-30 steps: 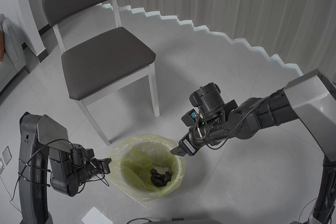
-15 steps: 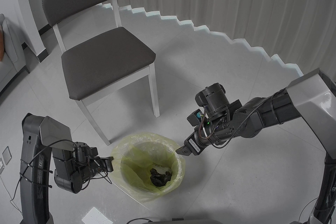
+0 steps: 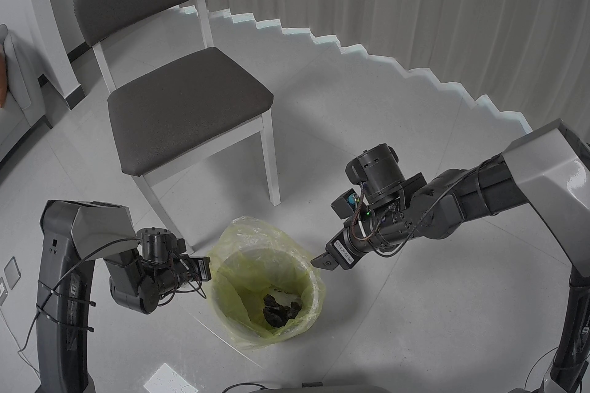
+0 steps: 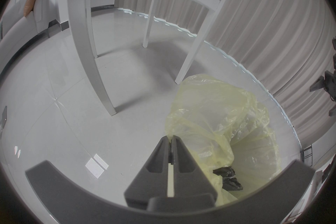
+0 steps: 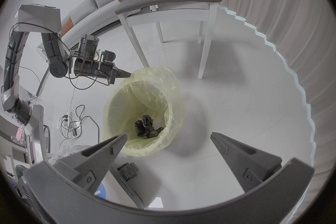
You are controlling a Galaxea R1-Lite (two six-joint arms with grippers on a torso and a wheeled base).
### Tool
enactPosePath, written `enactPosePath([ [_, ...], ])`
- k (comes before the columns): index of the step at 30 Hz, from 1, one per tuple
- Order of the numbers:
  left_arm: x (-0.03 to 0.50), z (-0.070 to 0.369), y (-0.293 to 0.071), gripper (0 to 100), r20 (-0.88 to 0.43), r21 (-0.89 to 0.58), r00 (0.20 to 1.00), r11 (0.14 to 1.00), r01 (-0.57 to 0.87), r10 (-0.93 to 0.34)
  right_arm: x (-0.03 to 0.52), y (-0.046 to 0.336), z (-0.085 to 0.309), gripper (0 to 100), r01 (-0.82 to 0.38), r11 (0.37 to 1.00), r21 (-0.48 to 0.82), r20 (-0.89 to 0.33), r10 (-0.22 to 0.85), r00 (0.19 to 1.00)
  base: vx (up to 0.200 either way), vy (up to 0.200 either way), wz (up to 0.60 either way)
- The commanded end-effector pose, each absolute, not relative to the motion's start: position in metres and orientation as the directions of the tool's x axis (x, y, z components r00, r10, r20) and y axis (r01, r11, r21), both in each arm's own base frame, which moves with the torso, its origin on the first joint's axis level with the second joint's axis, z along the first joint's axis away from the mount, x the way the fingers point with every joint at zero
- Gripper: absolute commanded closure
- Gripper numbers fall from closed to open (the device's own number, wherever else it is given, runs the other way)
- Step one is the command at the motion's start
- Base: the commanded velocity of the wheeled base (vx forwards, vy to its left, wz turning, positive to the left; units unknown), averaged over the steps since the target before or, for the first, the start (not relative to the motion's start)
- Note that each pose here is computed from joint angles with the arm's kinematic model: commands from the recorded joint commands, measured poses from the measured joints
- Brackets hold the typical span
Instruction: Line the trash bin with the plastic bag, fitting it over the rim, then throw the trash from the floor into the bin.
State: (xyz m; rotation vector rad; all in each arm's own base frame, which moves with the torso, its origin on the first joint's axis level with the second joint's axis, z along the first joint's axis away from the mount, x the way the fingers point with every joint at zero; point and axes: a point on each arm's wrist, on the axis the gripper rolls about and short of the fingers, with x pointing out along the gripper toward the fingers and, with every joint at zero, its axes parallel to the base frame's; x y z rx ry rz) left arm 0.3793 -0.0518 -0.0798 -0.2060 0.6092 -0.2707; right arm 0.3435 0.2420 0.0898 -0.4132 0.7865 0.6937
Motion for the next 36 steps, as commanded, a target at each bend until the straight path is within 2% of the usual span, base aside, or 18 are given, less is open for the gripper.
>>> enactPosePath([
  [1,0.395,-0.073,-0.057,100,-0.524,-0.272,0.79,0.941,0.199,-0.318,0.344,0.242,0.089,0,-0.7,0.709,-0.086,-0.759,0.409,0.506,0.0,0.0,0.0],
  [11,0.405,-0.067,-0.058,100,-0.647,-0.282,0.7,0.948,0.149,-0.302,0.348,0.239,0.084,0,-0.694,0.716,-0.084,-0.767,0.398,0.503,0.0,0.0,0.0],
  [32,0.402,-0.068,-0.054,100,-0.651,-0.287,0.698,0.948,0.137,-0.298,0.348,0.231,0.083,0,-0.676,0.733,-0.075,-0.779,0.38,0.499,0.0,0.0,0.0],
  [33,0.402,-0.068,-0.054,0,-0.651,-0.288,0.698,0.948,0.136,-0.298,0.348,0.231,0.083,0,-0.675,0.734,-0.074,-0.779,0.38,0.499,0.0,0.0,0.0],
  [36,0.401,-0.068,-0.054,0,-0.644,-0.284,0.705,0.949,0.14,-0.297,0.347,0.23,0.081,0,-0.676,0.734,-0.073,-0.782,0.378,0.496,0.0,0.0,0.0],
])
